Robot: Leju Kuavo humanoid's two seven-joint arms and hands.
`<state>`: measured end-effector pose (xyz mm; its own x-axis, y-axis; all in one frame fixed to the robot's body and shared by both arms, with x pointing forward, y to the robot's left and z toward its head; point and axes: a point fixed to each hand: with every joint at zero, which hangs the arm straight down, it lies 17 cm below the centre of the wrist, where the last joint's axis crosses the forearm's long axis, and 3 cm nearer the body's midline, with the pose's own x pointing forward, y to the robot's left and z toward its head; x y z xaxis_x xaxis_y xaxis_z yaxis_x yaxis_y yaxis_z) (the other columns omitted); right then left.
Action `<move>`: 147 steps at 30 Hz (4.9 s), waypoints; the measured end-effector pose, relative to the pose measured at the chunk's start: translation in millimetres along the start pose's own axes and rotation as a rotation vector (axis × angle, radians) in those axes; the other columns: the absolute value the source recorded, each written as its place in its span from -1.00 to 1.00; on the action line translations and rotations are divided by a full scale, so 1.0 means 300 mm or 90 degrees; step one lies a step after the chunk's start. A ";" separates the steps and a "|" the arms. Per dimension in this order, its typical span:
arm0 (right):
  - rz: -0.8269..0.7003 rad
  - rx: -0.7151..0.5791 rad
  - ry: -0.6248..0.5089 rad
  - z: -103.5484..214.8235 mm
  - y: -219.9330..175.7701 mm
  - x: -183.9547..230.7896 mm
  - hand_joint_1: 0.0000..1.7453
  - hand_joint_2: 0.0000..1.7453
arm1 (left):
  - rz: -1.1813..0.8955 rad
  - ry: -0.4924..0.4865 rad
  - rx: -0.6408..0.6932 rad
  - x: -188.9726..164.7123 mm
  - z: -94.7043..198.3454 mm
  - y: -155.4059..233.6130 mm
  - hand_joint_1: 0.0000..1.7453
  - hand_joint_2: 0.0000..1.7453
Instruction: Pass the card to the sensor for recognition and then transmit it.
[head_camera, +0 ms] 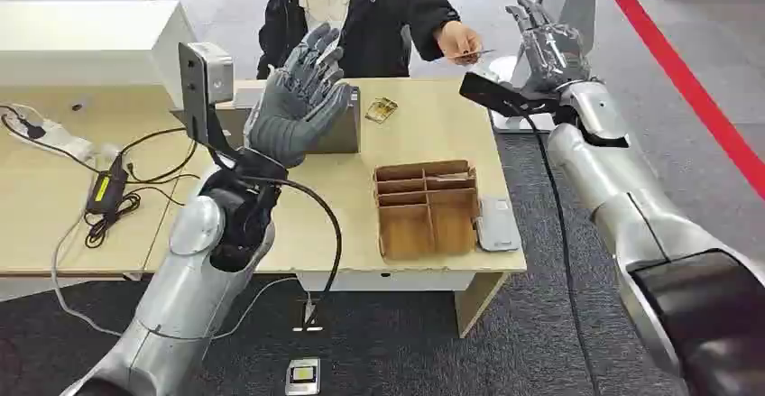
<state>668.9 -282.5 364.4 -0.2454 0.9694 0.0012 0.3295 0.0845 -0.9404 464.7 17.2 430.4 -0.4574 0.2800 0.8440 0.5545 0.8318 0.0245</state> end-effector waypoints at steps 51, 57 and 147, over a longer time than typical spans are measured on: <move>-0.051 0.035 -0.001 0.029 0.073 -0.035 1.00 1.00 | 0.003 0.018 0.001 0.006 0.018 -0.006 -1.00 1.00; -0.103 0.020 -0.019 0.030 0.063 -0.005 1.00 1.00 | -0.007 0.022 0.025 0.001 0.039 0.023 -1.00 1.00; -0.238 0.263 0.135 0.749 0.828 -0.109 1.00 1.00 | -0.042 0.053 0.028 -0.057 0.118 0.050 -1.00 1.00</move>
<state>553.7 -344.9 54.4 -0.0748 0.9194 0.3862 -0.1369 0.3742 -0.9172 456.3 41.8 397.4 -0.4316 0.1856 0.8828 0.4940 0.8675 0.0591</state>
